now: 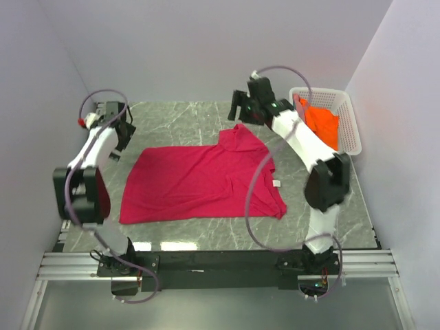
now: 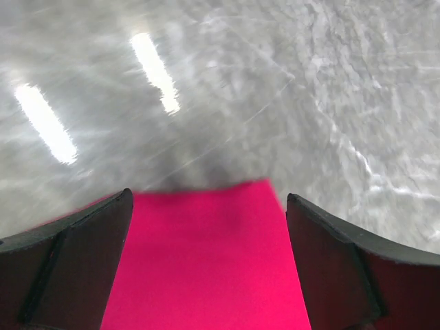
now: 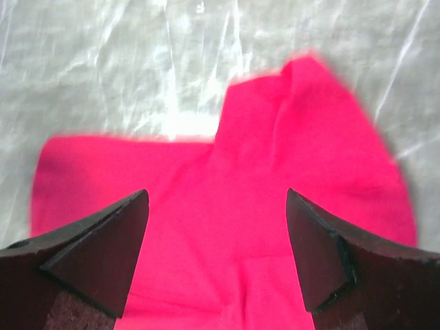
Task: Fold and stack the t-shirts
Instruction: Fold the tshirt
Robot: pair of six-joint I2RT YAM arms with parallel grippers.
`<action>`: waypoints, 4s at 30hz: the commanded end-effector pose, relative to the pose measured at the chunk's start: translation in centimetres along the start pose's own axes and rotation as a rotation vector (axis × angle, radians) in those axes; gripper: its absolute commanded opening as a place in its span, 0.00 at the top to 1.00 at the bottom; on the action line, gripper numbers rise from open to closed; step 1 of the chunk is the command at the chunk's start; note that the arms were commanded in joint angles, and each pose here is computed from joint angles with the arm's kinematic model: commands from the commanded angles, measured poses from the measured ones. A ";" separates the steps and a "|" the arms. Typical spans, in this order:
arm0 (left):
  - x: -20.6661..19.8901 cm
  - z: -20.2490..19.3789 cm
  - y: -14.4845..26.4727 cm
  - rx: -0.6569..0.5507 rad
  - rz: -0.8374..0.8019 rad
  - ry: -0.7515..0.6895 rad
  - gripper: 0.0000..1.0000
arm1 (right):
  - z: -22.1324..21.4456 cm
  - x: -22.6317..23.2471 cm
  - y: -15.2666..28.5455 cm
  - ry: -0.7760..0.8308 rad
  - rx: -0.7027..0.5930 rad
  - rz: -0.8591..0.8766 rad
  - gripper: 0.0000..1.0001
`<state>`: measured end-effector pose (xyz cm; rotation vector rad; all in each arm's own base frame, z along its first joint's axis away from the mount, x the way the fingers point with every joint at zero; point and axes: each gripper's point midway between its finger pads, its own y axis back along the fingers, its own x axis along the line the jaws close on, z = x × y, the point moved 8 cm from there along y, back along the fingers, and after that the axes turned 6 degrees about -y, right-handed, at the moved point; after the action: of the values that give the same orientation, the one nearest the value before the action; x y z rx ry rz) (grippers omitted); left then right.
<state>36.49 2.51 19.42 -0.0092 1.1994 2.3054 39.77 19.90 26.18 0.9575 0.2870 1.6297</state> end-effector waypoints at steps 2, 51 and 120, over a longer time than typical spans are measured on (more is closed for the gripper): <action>-3.5 0.3 -3.8 0.064 -0.013 -0.118 0.01 | 2.7 -1.0 -5.3 0.122 0.011 -0.133 0.14; -5.3 -4.8 -6.6 0.124 0.038 -0.492 0.99 | 2.2 -4.0 -19.8 0.360 0.017 -0.007 0.40; -4.1 -4.0 -2.2 -0.098 -0.337 -0.499 0.99 | 1.4 -3.3 -4.6 0.502 -0.093 0.063 1.00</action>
<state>39.55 -1.01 13.23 0.4307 0.8802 1.9555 44.92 17.37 18.84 0.5436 0.6452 1.8511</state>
